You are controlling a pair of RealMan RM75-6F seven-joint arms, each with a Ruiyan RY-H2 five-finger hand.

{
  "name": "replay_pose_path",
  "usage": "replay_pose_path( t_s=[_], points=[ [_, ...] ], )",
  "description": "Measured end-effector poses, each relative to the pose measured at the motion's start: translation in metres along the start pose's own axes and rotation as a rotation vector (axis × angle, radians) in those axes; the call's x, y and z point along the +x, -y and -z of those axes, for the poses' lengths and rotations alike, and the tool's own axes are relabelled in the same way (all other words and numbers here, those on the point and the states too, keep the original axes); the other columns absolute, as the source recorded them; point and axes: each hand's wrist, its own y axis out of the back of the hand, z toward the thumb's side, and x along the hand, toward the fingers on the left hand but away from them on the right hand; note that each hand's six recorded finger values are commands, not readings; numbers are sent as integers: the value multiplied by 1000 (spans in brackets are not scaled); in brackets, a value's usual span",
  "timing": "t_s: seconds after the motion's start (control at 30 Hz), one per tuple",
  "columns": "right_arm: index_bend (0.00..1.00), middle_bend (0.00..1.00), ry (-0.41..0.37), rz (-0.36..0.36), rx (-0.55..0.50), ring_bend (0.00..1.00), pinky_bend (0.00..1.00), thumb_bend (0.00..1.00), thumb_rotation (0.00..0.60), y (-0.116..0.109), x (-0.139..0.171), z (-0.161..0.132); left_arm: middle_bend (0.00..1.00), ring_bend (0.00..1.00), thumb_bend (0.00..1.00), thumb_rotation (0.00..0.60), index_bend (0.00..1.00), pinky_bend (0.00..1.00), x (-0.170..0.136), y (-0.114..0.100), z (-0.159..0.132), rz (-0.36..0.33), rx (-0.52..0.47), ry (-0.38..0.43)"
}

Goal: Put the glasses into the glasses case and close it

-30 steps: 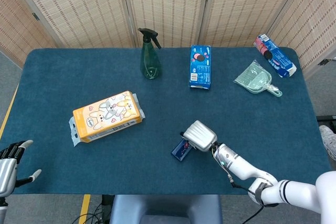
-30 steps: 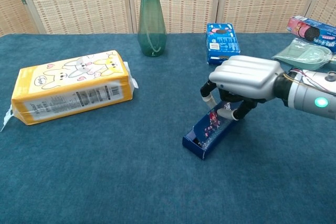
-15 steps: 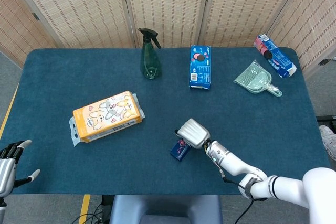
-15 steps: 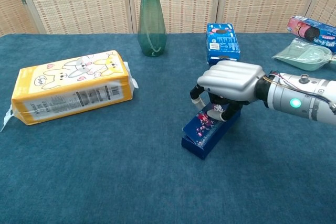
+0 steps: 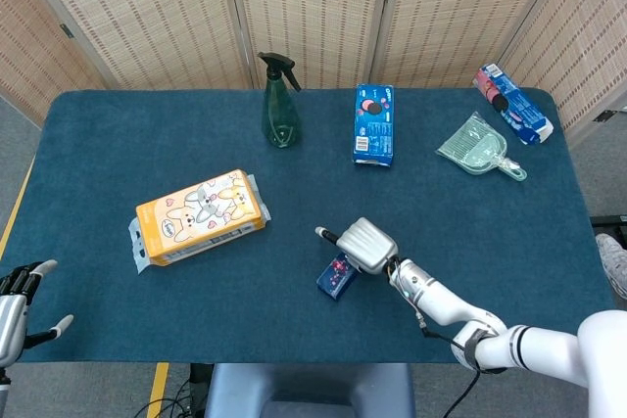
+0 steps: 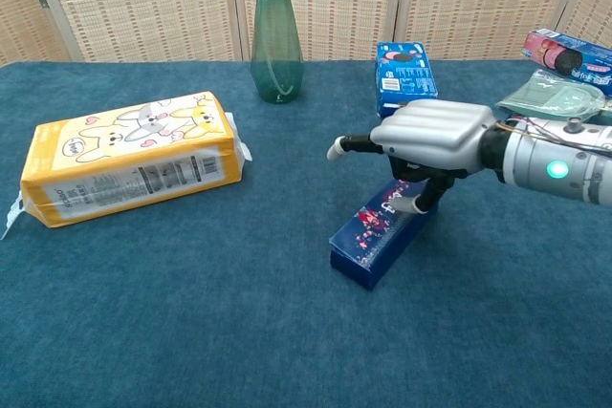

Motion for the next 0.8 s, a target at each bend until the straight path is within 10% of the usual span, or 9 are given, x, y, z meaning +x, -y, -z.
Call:
replay_pose_path(
  t_s=[0.57,0.8],
  points=[
    [110,1000,-33,-124,44,1000,972,263,600,26,11,-4,237,200,189,600,216,281,-3,0,-1,2,-2,0],
    [328,1000,-37,-138,70,1000,972,273,600,32,12,-5,237,200,188,600,216,281,-5,2,2,6,0,-9]
  ],
)
